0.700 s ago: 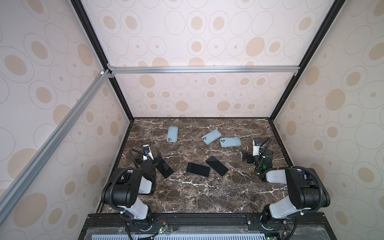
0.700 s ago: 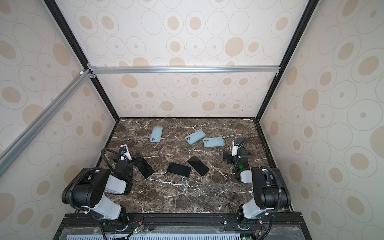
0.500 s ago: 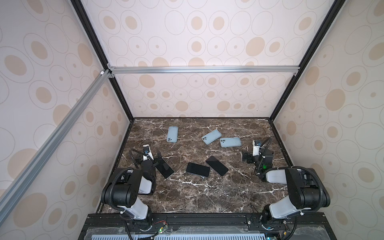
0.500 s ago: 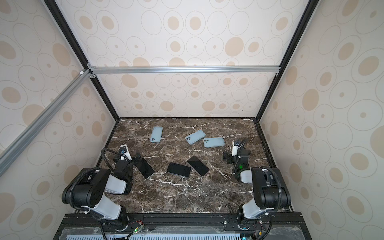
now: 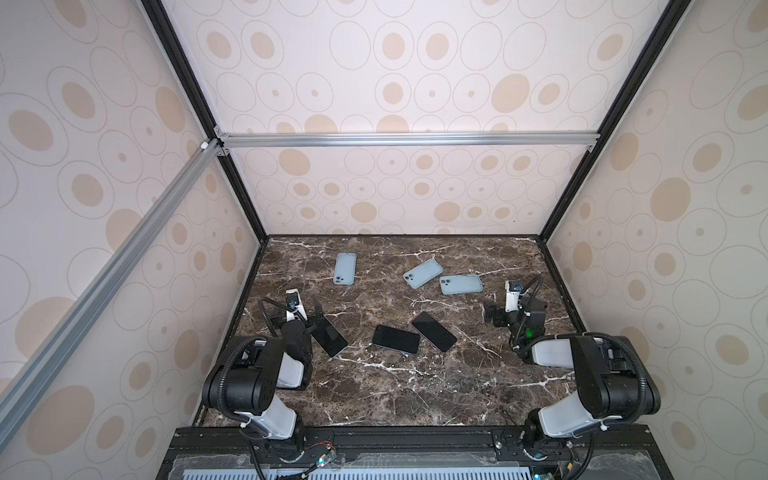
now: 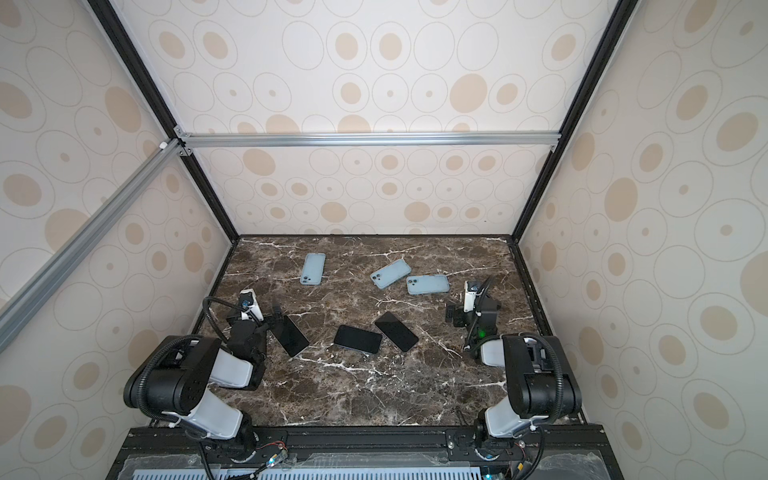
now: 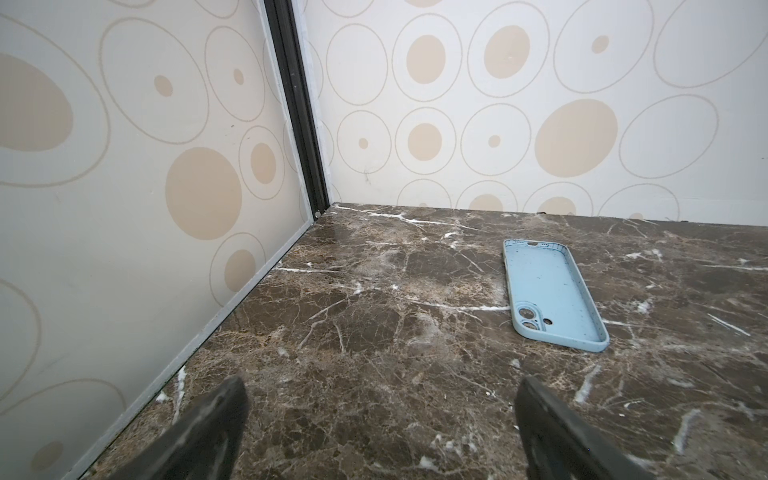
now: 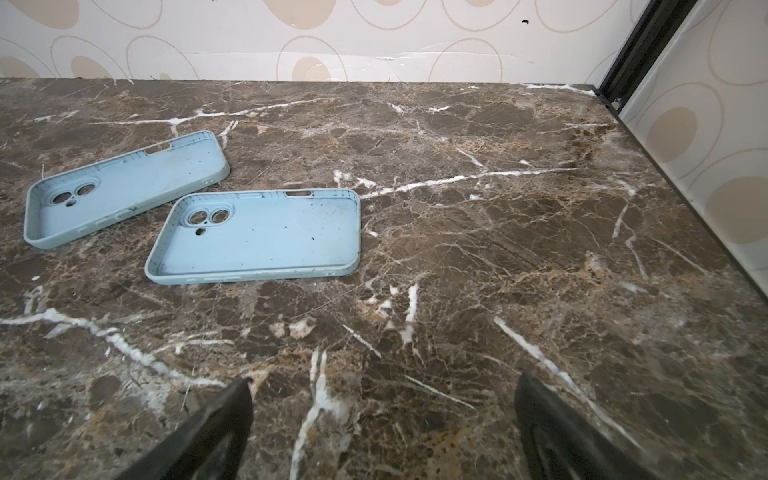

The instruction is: Put the phone into the phone case

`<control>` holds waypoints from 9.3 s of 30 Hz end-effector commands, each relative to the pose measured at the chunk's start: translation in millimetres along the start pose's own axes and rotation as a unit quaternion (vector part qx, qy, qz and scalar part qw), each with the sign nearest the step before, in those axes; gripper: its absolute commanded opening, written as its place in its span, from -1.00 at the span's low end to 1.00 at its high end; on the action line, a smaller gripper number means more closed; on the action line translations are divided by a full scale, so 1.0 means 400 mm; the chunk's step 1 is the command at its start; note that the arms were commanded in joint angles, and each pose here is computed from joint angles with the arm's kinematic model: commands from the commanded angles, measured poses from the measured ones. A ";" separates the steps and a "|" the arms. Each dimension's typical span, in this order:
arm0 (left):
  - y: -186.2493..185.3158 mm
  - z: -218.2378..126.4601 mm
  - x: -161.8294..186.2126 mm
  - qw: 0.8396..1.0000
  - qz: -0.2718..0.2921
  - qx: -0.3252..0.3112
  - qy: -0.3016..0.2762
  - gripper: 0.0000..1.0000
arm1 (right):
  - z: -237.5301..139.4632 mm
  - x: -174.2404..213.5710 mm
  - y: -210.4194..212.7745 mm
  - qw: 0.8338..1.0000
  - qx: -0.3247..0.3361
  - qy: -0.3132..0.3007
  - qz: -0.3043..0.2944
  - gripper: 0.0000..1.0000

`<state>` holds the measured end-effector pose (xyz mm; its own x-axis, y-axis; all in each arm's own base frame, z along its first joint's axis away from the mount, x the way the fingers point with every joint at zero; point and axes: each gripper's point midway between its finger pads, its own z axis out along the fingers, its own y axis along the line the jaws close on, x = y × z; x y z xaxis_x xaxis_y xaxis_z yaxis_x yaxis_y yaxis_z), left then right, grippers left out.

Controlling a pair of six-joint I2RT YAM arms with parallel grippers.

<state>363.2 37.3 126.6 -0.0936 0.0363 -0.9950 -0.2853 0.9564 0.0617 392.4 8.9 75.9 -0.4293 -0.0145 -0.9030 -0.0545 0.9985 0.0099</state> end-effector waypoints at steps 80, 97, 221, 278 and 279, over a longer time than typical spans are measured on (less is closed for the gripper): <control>-0.503 -0.408 -0.192 0.754 0.277 0.577 -0.147 0.83 | -0.286 -0.030 0.472 0.859 -0.314 0.198 -0.353 0.92; -0.514 -0.408 -0.187 0.757 0.269 0.579 -0.141 0.85 | -0.129 0.003 0.512 0.887 -0.247 0.331 -0.206 0.95; -0.672 -0.314 -0.452 0.783 -0.110 0.584 0.183 0.79 | -0.246 -0.035 0.566 0.914 -0.255 0.209 -0.236 0.11; -0.811 -0.421 -0.505 0.683 -0.111 0.645 0.325 -1.00 | -0.431 -0.397 0.671 0.905 -0.368 -0.010 -0.216 1.00; -0.809 -0.415 -0.530 0.689 -0.118 0.645 0.308 -1.00 | -0.431 -0.425 0.667 0.911 -0.359 -0.012 -0.200 1.00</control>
<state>314.9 -324.6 270.5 -0.7933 0.1763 -0.5828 0.5906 0.4555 -0.6661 293.5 262.9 280.1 -0.1992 -0.4224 -0.8843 -0.7914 0.6015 -0.1090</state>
